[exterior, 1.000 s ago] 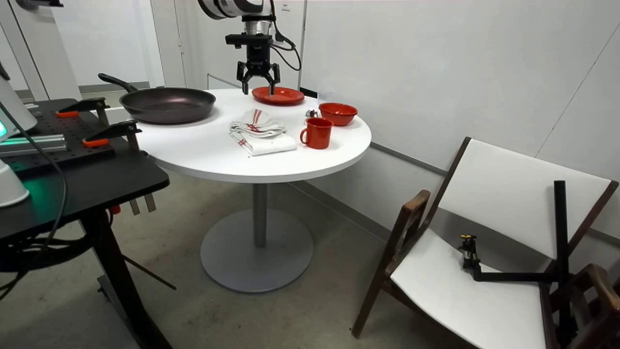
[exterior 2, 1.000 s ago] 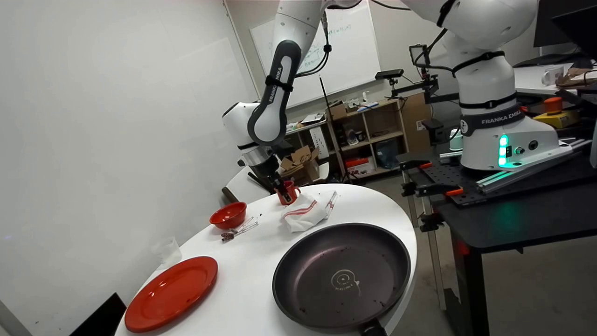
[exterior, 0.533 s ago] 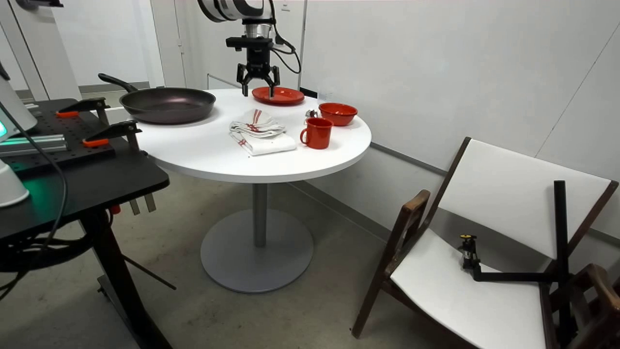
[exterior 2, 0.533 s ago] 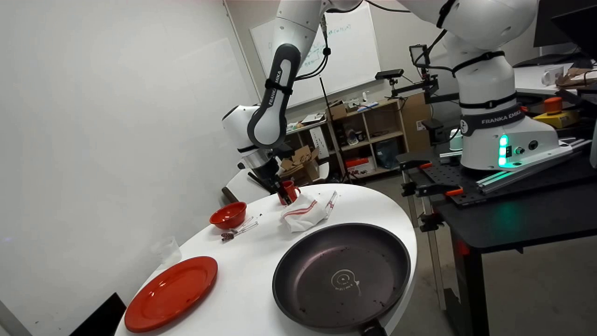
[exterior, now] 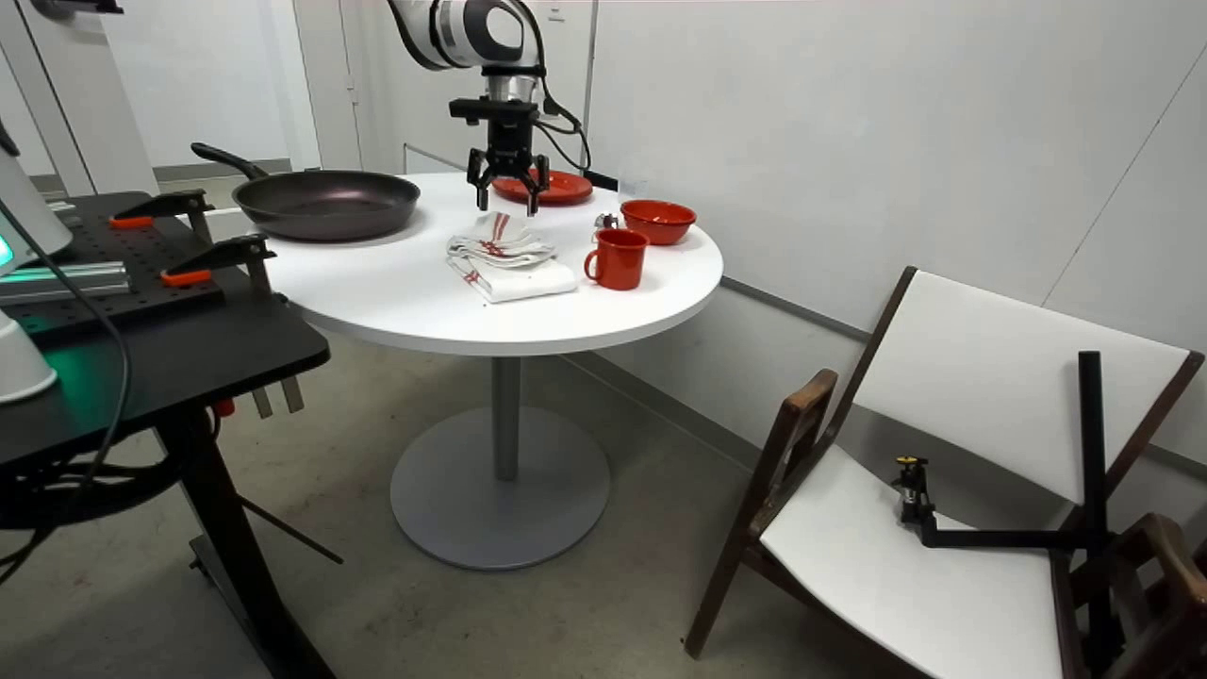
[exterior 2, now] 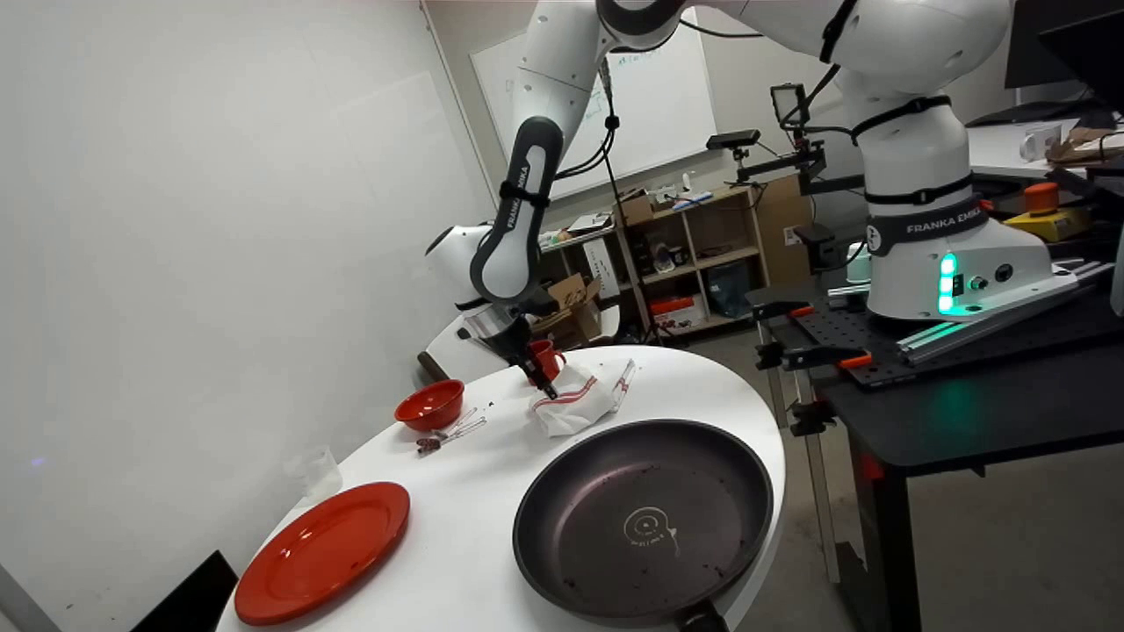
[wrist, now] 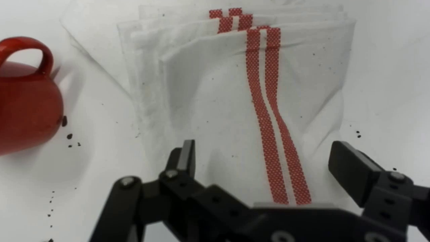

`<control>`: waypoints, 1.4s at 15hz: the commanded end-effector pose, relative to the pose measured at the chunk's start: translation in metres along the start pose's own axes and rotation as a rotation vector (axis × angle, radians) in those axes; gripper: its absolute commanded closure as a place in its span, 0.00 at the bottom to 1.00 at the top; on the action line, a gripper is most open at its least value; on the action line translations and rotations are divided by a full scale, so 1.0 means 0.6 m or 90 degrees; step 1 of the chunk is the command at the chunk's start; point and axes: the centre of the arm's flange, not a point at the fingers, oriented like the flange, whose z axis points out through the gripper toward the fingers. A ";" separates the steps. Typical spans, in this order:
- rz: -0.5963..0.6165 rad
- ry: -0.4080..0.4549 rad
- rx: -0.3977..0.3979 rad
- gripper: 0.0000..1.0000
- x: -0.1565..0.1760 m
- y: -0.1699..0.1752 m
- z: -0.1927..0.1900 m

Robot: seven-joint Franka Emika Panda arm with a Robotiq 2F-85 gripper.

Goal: Pick up the white and red towel on the left and use it to wipe the black pan

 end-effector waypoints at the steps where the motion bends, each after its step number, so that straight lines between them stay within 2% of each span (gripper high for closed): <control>1: -0.014 -0.017 0.013 0.00 0.036 0.027 0.033; 12: -0.059 -0.044 0.044 0.00 0.068 -0.002 0.084; 13: -0.059 -0.044 0.046 0.16 0.068 0.000 0.085; 14: -0.058 -0.043 0.047 0.26 0.068 0.003 0.085; 15: -0.056 -0.041 0.047 0.32 0.067 0.010 0.086; 21: -0.046 -0.024 0.053 0.79 0.058 0.027 0.075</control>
